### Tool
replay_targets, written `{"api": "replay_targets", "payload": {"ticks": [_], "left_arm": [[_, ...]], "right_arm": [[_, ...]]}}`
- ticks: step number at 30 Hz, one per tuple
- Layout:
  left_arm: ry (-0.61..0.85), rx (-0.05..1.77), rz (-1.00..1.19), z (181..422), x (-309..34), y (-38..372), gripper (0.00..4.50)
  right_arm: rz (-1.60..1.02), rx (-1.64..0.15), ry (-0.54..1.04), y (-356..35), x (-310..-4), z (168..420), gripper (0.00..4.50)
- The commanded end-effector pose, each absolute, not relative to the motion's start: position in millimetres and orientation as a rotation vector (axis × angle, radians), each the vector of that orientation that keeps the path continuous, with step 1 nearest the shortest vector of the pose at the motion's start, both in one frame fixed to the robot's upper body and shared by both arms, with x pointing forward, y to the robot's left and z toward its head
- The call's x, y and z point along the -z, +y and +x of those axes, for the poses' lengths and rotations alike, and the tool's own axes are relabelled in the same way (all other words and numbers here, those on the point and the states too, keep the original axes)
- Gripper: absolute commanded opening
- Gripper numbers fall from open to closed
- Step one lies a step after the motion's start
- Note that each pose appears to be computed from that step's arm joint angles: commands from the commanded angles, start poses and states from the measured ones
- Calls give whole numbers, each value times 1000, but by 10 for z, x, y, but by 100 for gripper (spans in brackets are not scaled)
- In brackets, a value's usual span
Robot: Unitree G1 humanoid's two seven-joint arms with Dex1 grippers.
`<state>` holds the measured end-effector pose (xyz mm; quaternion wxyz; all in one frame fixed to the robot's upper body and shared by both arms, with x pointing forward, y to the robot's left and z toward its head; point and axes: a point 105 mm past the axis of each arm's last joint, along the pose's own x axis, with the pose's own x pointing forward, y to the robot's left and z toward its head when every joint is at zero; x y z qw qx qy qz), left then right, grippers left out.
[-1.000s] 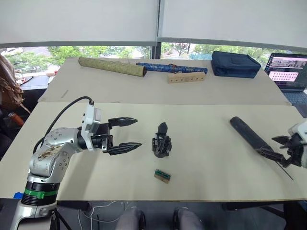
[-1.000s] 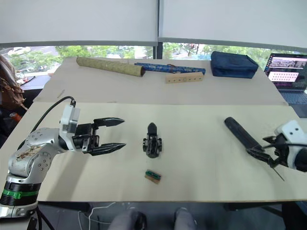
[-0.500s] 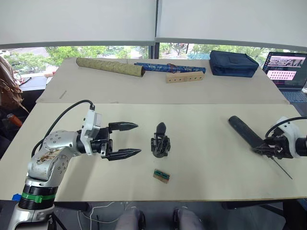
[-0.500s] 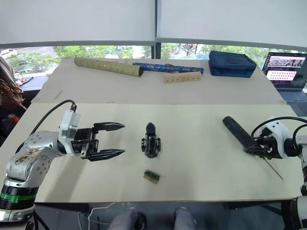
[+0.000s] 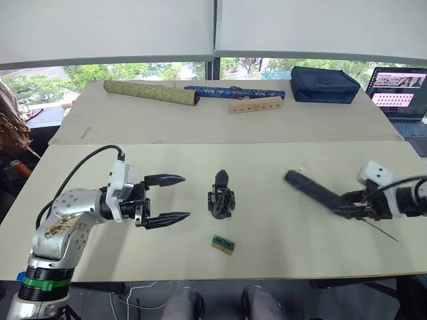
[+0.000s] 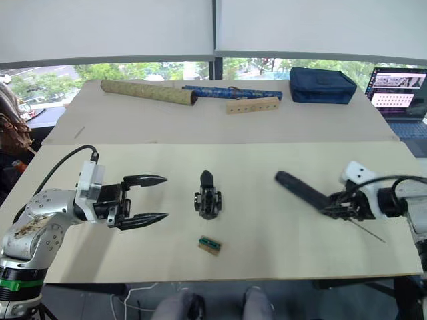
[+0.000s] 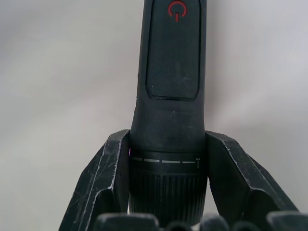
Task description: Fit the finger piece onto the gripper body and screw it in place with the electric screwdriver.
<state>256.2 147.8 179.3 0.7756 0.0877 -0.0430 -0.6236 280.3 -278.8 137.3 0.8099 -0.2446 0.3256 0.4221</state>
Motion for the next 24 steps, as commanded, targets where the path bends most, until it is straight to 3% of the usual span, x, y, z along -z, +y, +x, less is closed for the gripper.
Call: {"api": "replay_targets", "payload": {"ticks": [1,15,17,21,24], "left_arm": [[-120,1362,227,2524,-1843,1496,450],[-67,1421,238,2447,-1722,1466,450],[-63,1429,235,2437,-1716,1461,450],[-69,1449,221,2424,-1721,1447,450],[-68,1450,218,2430,-1709,1450,450]], "right_arm": [[-559,-925,640,-2526,-1550,2682,189],[-521,-959,604,-2428,-1141,2572,189],[-493,-942,612,-2441,-1160,2588,295],[-544,-972,615,-2464,-1238,2594,431],[-568,-1011,627,-2437,-1323,2565,447]]}}
